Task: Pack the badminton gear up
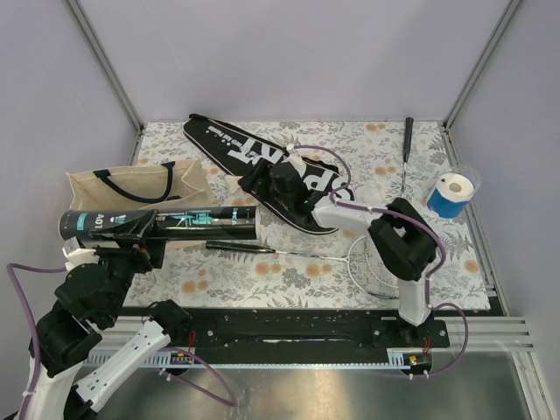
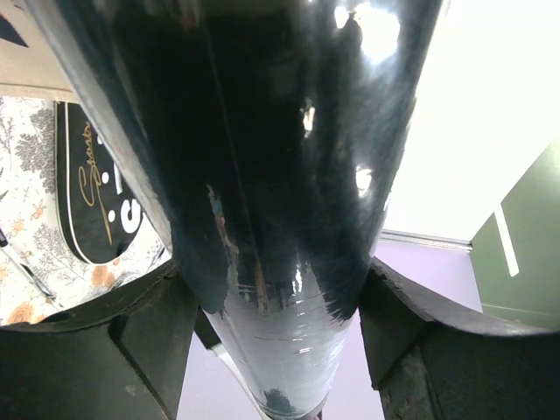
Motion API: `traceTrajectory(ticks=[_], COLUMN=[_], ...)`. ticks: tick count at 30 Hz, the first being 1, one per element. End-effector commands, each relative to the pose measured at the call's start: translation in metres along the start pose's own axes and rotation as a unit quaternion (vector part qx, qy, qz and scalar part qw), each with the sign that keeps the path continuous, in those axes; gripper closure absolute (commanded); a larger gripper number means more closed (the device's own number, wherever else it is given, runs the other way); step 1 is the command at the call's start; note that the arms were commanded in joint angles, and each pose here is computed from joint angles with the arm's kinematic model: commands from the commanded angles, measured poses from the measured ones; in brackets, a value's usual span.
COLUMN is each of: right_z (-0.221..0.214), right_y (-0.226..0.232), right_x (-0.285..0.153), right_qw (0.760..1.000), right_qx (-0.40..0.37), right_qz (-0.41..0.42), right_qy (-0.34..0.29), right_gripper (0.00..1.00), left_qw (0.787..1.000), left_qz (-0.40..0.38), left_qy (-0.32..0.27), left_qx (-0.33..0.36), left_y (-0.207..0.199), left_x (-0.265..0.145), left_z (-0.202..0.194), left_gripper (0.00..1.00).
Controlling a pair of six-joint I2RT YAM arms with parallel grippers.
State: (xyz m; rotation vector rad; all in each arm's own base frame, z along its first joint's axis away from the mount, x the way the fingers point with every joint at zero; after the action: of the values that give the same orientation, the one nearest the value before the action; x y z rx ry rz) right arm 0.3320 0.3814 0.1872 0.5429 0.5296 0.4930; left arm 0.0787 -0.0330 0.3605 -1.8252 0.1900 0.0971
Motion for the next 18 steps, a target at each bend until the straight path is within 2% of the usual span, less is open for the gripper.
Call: traceTrajectory(ticks=[1,7,18], right_z=[-0.004,-0.014,-0.034], right_y=[0.010,0.002,-0.013], right_x=[0.034,0.067,0.108], right_qw=[0.991,0.977,0.948], right_qx=[0.132,0.212,0.317], right_qz=[0.023,0.011,-0.023], right_qy=[-0.003,-0.020,-0.022], right_gripper=[0.10,0.04,0.04], left_qw=[0.998,0.998,0.998], left_qz=[-0.059,-0.057,-0.062], left_qy=[0.010,0.010,-0.005], left_qx=[-0.020,-0.015,-0.012], left_y=[-0.027,-0.021,-0.019], left_x=[-0.009,-0.009,-0.013], left_z=[-0.002,0.000,0.008], left_gripper=[0.79,0.79,0.79])
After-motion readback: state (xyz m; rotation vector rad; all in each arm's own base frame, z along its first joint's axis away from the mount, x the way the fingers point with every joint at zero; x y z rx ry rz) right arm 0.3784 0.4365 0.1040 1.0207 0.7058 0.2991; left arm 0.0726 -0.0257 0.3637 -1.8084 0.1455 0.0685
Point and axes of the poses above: each gripper's point midway between its finger pads, its own x axis out along the fingers, its own y axis along the line the jaws close on, z = x × y, the point moved 7 cm from there along -x, back along the fingers, and after that the axes turned 13 degrees about -x, right-handed, at the moved point
